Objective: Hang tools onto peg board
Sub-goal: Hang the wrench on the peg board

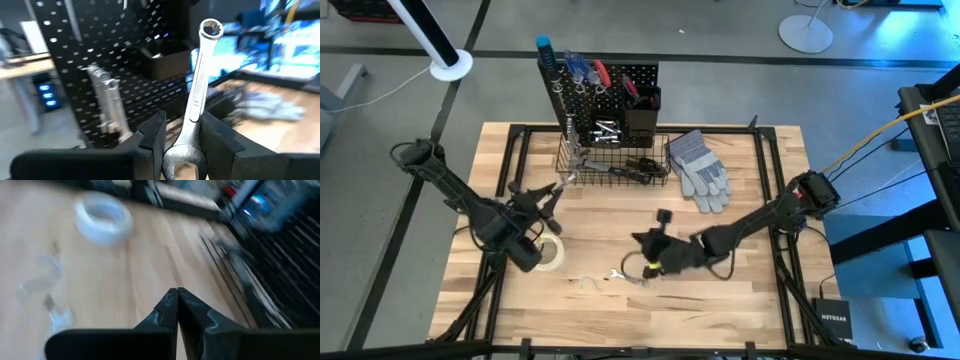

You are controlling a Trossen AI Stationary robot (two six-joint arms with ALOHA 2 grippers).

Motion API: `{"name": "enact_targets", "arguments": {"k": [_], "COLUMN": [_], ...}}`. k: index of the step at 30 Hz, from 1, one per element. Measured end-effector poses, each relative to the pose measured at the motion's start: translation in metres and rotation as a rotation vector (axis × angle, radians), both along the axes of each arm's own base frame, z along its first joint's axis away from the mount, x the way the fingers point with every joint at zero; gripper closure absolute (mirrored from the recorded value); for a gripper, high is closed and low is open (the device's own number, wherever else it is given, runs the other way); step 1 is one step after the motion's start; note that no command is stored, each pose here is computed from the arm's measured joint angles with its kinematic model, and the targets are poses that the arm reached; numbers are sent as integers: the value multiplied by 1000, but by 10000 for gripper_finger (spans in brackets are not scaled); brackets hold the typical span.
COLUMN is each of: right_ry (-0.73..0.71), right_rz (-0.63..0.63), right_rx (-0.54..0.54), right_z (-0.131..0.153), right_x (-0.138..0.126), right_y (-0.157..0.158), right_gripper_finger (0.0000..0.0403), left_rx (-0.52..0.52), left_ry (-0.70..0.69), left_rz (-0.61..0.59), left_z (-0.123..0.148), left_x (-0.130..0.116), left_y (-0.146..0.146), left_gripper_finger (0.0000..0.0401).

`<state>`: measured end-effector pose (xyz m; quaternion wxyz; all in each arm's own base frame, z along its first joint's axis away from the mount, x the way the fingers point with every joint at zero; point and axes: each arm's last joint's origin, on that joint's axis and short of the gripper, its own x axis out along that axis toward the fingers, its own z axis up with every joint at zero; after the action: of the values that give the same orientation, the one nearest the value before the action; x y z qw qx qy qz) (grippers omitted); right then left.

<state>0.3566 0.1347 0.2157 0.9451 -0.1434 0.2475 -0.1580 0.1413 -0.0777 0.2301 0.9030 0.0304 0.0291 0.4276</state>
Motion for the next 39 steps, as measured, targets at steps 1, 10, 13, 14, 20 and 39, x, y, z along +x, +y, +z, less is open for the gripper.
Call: {"name": "enact_targets", "arguments": {"k": [1, 10, 13, 14, 20, 39], "right_ry": [-37, -613, -719, -726, -716, -809], "right_rz": [37, 223, 256, 258, 191, 109], "right_rx": [25, 304, 334, 343, 402, 464], "right_z": [4, 52, 48, 44, 25, 32], "right_x": [6, 44, 52, 55, 76, 119], "right_y": [-5, -62, -75, -77, -89, -126], "right_gripper_finger": [388, 388, 381, 374, 293, 275], "left_rx": [-8, -49, -23, -13, 44, 128], "left_ry": [-26, -97, -68, -58, 11, 120], "left_rz": [-20, -88, -68, -58, 8, 67], "left_z": [0, 1, 2, 2, 6, 14], "left_x": [-2, -4, 2, 4, 19, 34], "left_y": [-3, -17, -17, -17, -14, -12], "left_gripper_finger": [311, 311, 311, 311, 311, 313]}}
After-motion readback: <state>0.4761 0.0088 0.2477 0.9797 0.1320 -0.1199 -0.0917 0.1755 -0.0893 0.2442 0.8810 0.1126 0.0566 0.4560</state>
